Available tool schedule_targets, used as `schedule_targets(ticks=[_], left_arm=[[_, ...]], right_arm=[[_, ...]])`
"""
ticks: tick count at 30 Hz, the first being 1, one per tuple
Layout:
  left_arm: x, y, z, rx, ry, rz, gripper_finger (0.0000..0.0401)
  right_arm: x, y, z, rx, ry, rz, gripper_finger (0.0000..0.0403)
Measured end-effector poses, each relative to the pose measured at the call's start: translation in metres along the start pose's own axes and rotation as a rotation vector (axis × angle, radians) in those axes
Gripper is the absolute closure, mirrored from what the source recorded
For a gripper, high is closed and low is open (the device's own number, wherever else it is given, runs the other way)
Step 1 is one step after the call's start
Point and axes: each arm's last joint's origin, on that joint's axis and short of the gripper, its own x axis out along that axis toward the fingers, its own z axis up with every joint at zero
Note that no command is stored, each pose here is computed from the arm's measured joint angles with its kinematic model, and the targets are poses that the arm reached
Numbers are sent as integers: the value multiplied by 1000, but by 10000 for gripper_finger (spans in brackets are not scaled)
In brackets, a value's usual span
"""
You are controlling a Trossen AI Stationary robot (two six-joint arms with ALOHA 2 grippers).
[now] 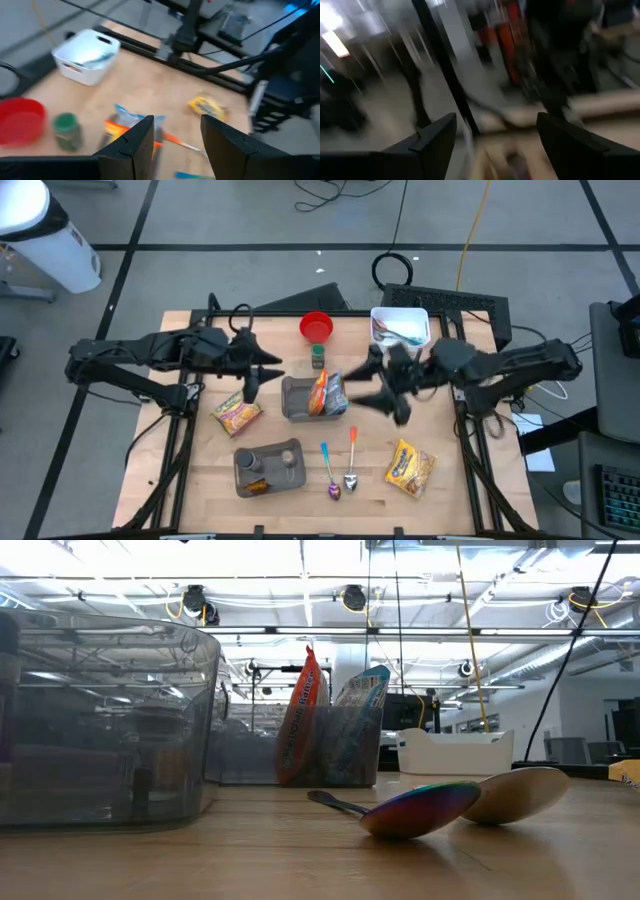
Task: Pick & Place Food Item
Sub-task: Put the orange spoon into the white bin
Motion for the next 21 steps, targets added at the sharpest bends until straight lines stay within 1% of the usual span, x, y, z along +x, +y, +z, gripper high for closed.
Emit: schedule_targets(ticks=[2, 4, 6, 8, 10, 12, 14, 17, 21], left_arm=[[-2, -5, -2, -48, 9, -34, 233], [-3, -13, -5, -82, 22, -65, 233], [-4, -22, -8, -108, 27, -90, 233], [-5, -33, -11, -138, 9, -101, 233], [-4, -46, -13, -172, -22, -107, 233], [-1, -59, -14, -191, -69, -128, 233], [0, -72, -18, -197, -96, -142, 233], [-1, -87, -23, -244, -133, -142, 233], [3, -102, -34, -310, -132, -111, 233]], right_arm=[[-1, 15, -4, -71, 175, -67, 129], [1, 27, -8, -120, 283, -104, 132], [2, 40, -19, -152, 367, -99, 136], [6, 53, -35, -176, 445, -63, 141], [12, 66, -56, -205, 538, -32, 145], [16, 79, -78, -262, 633, -36, 148], [19, 89, -98, -354, 697, -62, 150], [24, 102, -129, -513, 769, -117, 151], [35, 114, -164, -640, 824, -135, 151]])
